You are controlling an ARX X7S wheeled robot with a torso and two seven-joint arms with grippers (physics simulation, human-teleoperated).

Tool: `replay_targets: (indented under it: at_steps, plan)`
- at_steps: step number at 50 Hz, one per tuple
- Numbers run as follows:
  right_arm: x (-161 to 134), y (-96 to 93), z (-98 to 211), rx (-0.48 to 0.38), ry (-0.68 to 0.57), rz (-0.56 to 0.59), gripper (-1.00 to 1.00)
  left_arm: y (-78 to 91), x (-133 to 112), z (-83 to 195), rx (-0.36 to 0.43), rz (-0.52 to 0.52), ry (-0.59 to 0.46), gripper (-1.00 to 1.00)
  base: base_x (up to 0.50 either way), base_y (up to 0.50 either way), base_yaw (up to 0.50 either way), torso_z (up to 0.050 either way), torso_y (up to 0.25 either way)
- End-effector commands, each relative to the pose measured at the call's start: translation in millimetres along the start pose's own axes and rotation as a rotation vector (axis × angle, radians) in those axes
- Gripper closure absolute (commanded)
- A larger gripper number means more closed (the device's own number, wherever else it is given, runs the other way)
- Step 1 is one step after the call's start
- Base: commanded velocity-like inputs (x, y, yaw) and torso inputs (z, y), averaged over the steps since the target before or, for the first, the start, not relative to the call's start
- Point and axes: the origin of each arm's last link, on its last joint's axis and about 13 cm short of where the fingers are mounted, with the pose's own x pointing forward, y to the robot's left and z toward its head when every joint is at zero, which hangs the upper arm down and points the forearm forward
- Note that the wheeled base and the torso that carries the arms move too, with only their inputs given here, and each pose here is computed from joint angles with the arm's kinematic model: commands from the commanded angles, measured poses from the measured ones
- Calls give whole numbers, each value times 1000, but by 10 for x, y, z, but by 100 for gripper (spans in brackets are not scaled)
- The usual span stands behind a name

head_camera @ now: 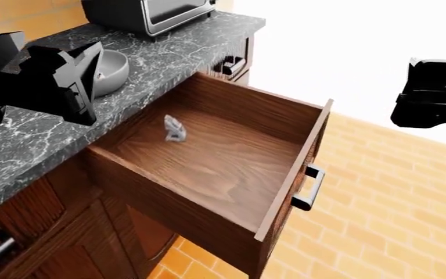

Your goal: Place the bar in the bowl and close the drawer.

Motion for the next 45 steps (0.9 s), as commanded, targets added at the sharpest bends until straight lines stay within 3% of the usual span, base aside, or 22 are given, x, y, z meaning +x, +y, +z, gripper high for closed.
replay_targets:
  at_steps: [1, 38, 45]
  plan:
    - [1, 0, -6, 7, 7, 3, -100, -1, -2, -2, 1, -2, 1, -100, -129, 223, -500, 0, 0]
    - [19, 4, -9, 40, 33, 15, -100, -5, -14, 1, 10, -15, 0, -100, -107, 250, -500, 0, 0]
    - [36, 1, -2, 55, 44, -18, -100, -6, -15, 0, 9, -15, 1, -100, -113, 46, 0, 0, 0]
